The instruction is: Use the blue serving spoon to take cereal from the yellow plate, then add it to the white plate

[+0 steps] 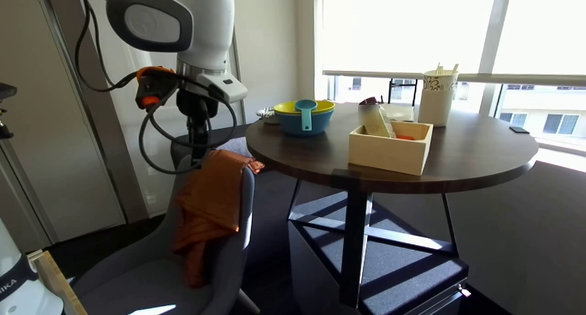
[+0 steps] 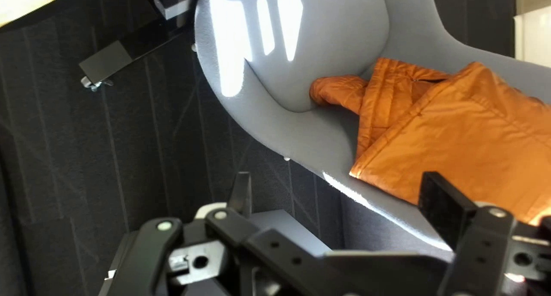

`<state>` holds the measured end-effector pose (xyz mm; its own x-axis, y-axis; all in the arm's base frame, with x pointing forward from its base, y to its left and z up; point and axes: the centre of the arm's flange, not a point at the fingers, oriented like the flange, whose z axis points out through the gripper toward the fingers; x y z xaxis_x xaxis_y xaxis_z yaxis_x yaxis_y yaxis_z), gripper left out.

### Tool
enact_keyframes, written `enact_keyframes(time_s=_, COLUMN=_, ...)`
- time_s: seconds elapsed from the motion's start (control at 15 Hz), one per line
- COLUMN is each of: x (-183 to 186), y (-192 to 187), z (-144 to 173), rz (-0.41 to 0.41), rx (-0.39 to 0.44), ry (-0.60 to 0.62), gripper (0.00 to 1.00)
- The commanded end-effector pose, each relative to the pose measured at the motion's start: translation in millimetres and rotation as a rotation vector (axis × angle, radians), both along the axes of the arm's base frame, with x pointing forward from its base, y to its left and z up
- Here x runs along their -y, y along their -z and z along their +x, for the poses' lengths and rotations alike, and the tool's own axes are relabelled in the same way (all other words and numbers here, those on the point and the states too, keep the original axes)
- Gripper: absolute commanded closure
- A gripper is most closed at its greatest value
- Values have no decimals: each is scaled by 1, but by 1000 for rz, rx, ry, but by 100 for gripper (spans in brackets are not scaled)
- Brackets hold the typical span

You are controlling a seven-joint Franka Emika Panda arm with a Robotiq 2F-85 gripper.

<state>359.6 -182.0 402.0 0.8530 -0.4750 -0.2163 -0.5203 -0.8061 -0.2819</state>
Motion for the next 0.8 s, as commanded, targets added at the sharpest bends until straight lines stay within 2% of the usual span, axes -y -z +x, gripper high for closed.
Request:
enact_keyframes(time_s=0.0, x=7, y=0, z=-4, rz=11, rx=8, ry=13, gripper=0)
enact_keyframes(time_s=0.73, x=4, y=0, z=-2, rz=20, rx=14, ry=11, gripper=0)
